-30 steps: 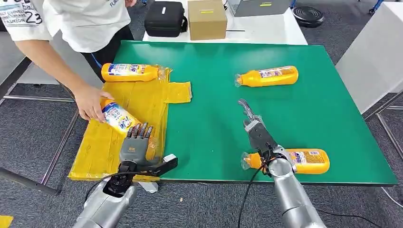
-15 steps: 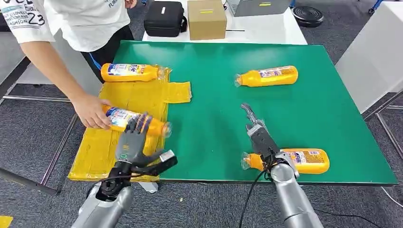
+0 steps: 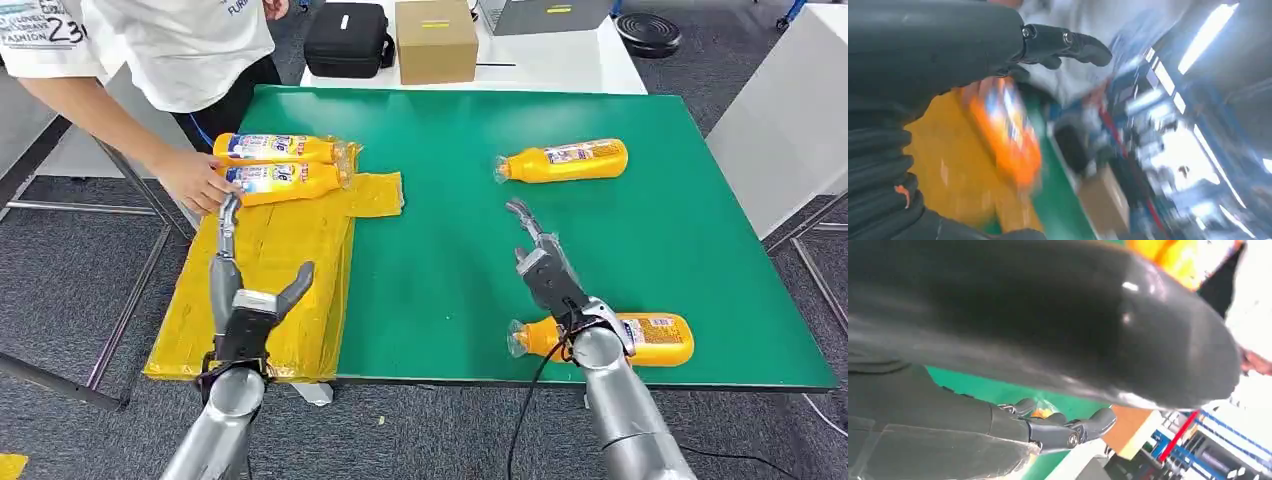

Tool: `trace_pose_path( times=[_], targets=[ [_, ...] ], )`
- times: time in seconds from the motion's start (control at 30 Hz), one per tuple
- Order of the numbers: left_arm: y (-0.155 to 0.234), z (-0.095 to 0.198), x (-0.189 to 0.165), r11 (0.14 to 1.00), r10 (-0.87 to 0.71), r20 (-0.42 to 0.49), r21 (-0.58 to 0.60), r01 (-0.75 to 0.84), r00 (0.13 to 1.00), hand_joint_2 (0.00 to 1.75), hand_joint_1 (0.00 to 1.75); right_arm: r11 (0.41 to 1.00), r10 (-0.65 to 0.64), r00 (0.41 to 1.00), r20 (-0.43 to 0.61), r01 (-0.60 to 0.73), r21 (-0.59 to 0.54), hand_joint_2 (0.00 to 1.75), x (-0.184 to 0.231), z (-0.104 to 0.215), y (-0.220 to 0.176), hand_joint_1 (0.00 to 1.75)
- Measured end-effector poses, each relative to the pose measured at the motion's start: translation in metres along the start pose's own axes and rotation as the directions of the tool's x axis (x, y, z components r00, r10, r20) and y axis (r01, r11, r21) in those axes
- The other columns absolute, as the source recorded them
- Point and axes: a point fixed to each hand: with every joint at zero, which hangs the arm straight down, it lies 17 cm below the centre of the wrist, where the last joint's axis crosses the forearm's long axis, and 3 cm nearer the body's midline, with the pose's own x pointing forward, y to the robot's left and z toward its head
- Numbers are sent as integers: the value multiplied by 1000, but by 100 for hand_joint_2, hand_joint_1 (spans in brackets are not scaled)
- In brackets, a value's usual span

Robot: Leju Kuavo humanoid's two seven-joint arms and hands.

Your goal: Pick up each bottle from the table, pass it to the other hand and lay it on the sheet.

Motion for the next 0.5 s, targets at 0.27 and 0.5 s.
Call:
trace_pose_path(
  times=[0.27,0.5],
  targets=[
    [-22,22,-13,957,281,-98,-45,-287,955,175,0,964,151,984,-98,-125,236,175,-38,33,-28,0],
    [-17,27,-23,954,297,-127,-7,-300,946,175,0,923,284,944,-169,-221,315,175,-47,62,-105,0]
  ],
)
